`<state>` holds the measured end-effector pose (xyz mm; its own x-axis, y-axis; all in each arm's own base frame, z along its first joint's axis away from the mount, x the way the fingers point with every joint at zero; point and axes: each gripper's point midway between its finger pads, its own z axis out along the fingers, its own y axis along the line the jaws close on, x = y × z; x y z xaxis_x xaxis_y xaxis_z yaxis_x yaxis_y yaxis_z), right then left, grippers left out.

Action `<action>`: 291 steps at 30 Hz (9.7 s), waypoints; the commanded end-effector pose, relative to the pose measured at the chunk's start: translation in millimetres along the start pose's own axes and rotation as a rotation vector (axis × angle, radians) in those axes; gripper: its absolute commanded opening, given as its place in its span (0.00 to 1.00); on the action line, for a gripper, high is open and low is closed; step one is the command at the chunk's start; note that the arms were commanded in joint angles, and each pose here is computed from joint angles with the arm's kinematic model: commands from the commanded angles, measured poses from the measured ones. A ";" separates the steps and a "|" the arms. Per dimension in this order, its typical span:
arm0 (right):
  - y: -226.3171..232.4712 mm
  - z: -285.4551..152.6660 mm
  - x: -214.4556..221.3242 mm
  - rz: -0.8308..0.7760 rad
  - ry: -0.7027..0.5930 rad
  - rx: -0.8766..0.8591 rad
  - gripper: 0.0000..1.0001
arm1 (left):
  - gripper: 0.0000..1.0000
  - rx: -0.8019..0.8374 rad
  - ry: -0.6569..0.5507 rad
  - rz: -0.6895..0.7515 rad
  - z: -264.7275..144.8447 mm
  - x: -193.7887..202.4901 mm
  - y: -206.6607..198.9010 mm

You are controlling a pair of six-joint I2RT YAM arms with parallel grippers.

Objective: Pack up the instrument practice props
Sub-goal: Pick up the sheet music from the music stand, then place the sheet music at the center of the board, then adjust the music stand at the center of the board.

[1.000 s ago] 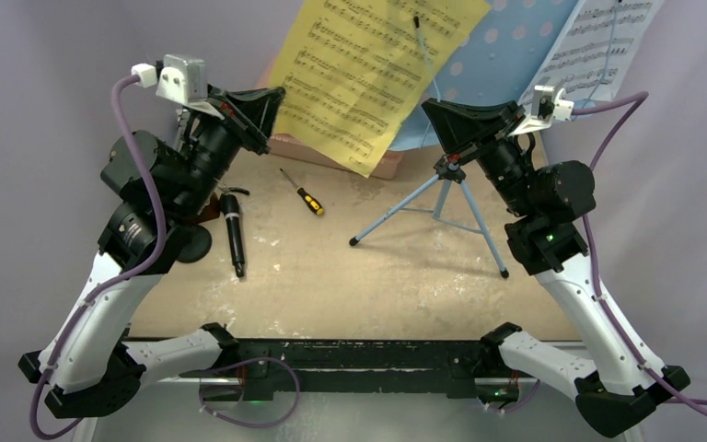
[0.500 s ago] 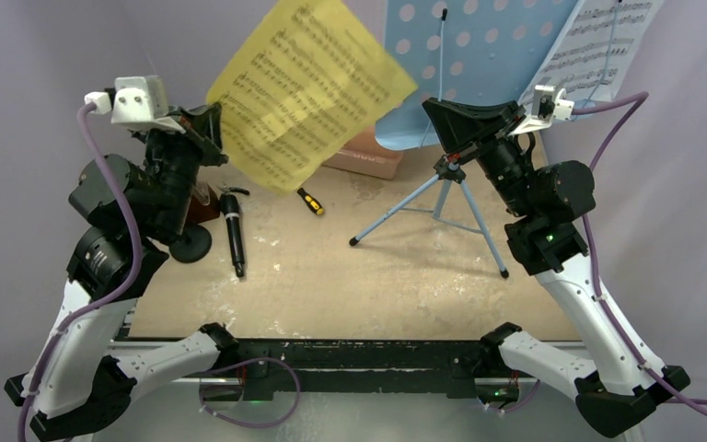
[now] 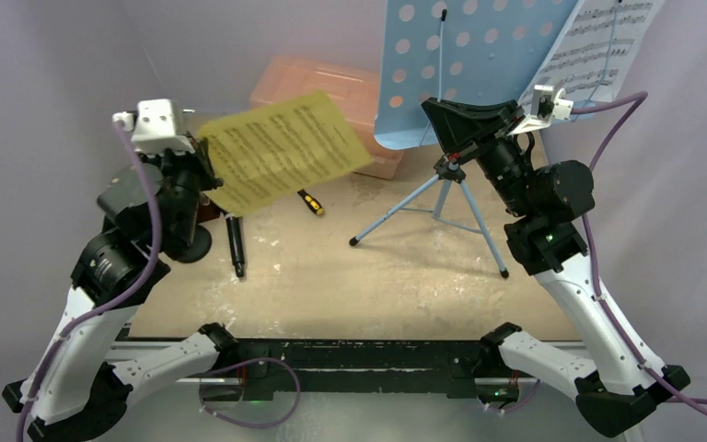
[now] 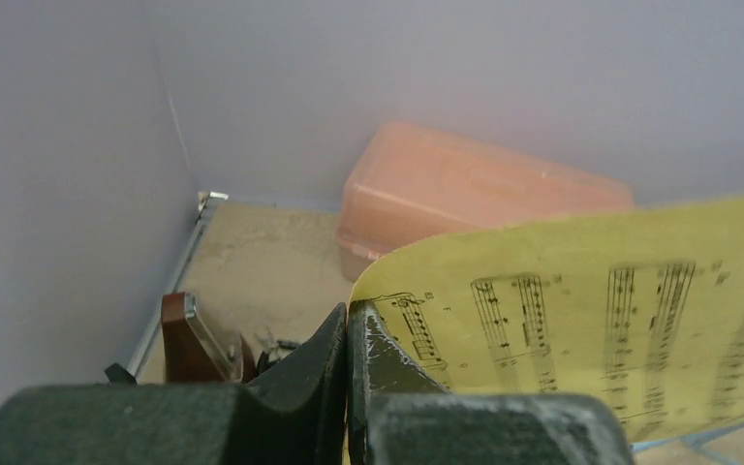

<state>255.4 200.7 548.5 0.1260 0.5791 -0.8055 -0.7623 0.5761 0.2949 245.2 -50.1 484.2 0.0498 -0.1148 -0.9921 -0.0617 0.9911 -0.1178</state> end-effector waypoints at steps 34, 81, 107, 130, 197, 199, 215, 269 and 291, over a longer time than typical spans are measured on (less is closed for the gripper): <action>-22.7 -70.1 -9.4 -0.164 -0.089 0.163 0.78 | 0.00 -0.136 0.737 -0.381 53.1 334.6 24.7; -25.4 -116.9 21.2 -0.120 -0.078 0.166 0.81 | 0.00 -0.588 0.862 -0.426 -37.6 378.2 89.3; -37.8 -121.9 27.5 -0.119 -0.050 0.237 0.83 | 0.00 -0.482 0.969 -0.452 -20.7 442.3 34.6; -83.9 -120.8 64.6 -0.143 0.088 0.431 0.83 | 0.65 -0.529 0.808 -0.228 -16.8 420.6 73.8; -121.9 -129.3 101.9 -0.140 0.171 0.582 0.83 | 0.74 -0.542 0.785 -0.236 37.2 414.4 75.9; -127.4 -131.2 109.7 -0.127 0.185 0.606 0.83 | 0.75 -0.527 0.774 -0.240 40.0 408.1 73.5; -172.5 -130.2 145.7 -0.158 0.213 0.763 0.80 | 0.85 -0.033 0.500 -0.068 84.4 259.4 17.1; -266.8 -122.5 118.6 -0.456 -0.034 1.306 0.00 | 0.86 0.386 0.187 0.060 11.8 196.3 -56.4; -253.2 -104.8 155.0 -0.166 -0.053 1.328 0.00 | 0.86 1.003 0.134 -0.028 -48.4 139.1 -156.9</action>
<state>400.8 70.9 280.7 0.0671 0.2295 -0.9710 0.5046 0.8317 0.2315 230.9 -204.0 329.6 -0.1212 -0.0369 -0.9919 0.7049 0.7003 -0.1122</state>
